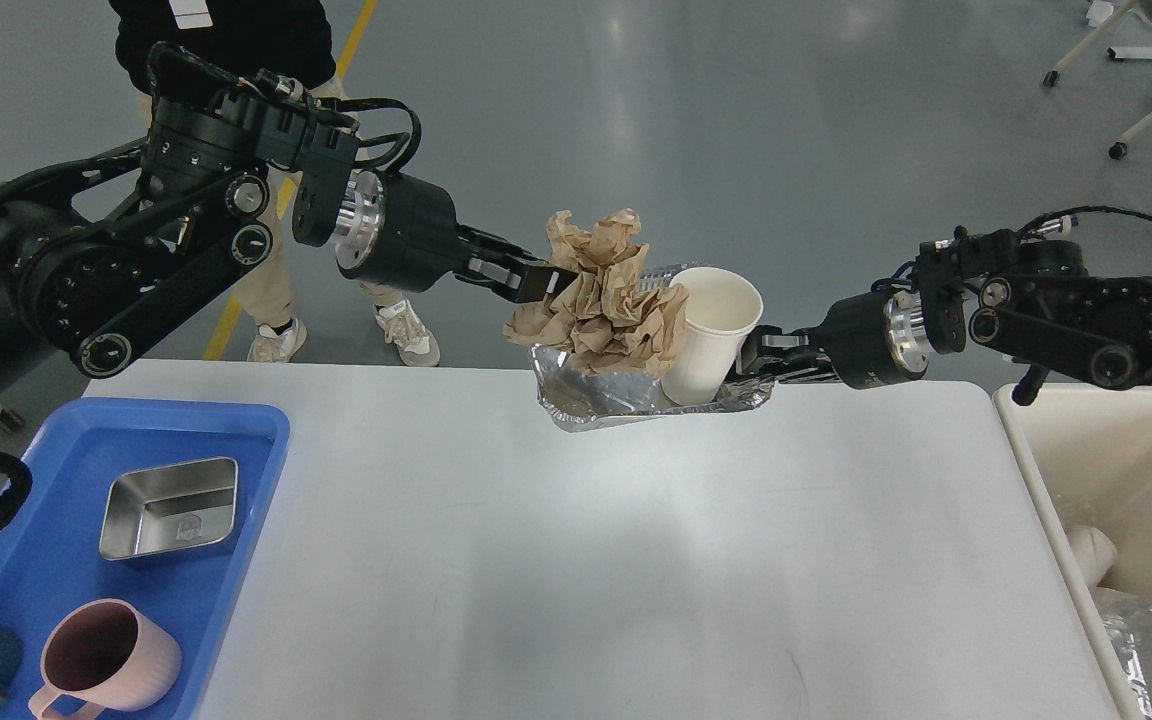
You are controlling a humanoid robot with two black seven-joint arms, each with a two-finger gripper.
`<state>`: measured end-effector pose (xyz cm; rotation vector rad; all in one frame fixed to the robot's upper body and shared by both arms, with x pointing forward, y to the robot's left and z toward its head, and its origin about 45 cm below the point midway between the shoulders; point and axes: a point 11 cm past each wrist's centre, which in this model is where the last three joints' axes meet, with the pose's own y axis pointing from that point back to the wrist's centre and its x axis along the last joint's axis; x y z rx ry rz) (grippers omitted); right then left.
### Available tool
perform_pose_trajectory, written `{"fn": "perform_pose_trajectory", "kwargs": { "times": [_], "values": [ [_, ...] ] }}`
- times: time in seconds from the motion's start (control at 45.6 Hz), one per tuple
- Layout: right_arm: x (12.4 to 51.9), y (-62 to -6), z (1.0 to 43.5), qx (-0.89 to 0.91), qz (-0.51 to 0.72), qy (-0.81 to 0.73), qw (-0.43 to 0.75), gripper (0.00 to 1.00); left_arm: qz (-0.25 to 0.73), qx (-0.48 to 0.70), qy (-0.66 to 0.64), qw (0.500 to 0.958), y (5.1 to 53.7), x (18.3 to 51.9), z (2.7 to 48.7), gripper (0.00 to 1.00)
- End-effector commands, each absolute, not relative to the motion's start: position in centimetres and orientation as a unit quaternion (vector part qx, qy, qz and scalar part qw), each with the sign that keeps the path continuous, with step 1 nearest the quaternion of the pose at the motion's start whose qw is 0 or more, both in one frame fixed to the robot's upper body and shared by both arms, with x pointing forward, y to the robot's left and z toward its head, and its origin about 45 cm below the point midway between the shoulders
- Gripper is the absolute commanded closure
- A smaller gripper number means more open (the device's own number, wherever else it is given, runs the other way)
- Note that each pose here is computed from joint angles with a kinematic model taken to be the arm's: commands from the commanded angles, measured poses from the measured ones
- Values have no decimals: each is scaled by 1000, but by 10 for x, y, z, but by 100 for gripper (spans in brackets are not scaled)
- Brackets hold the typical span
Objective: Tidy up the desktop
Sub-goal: 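Lower the paper bag into the held foil tray and open the left gripper, then withdraw the left gripper back over the blue tray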
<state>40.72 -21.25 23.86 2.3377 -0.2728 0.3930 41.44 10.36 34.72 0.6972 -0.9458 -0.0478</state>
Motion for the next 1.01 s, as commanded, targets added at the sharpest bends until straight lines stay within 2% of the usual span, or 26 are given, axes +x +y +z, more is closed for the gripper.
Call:
{"fn": "perform_pose_trajectory", "kwargs": {
  "times": [0.0, 0.044, 0.11, 0.241, 0.482, 0.658, 0.987],
  "values": [
    [408, -215, 240, 910, 153, -109, 368, 100, -16, 321, -447, 835, 103, 415, 351, 34],
    [408, -214, 240, 911, 153, -109, 368, 100, -13, 316, -447, 837, 102, 415, 353, 23],
    [408, -214, 240, 911, 153, -109, 368, 100, -8, 307, -444, 842, 101, 415, 355, 14],
    [407, -213, 239, 911, 153, -107, 368, 100, -5, 307, -442, 843, 104, 416, 355, 8],
    [407, -215, 237, 911, 153, -111, 368, 100, 51, 261, -447, 854, 110, 423, 366, 6],
    [406, -216, 235, 910, 150, -111, 369, 100, 115, 258, -437, 854, 144, 430, 346, 4],
    [406, -221, 236, 909, 150, -116, 371, 100, 222, 277, -425, 833, 216, 443, 344, 3]
  ]
}}
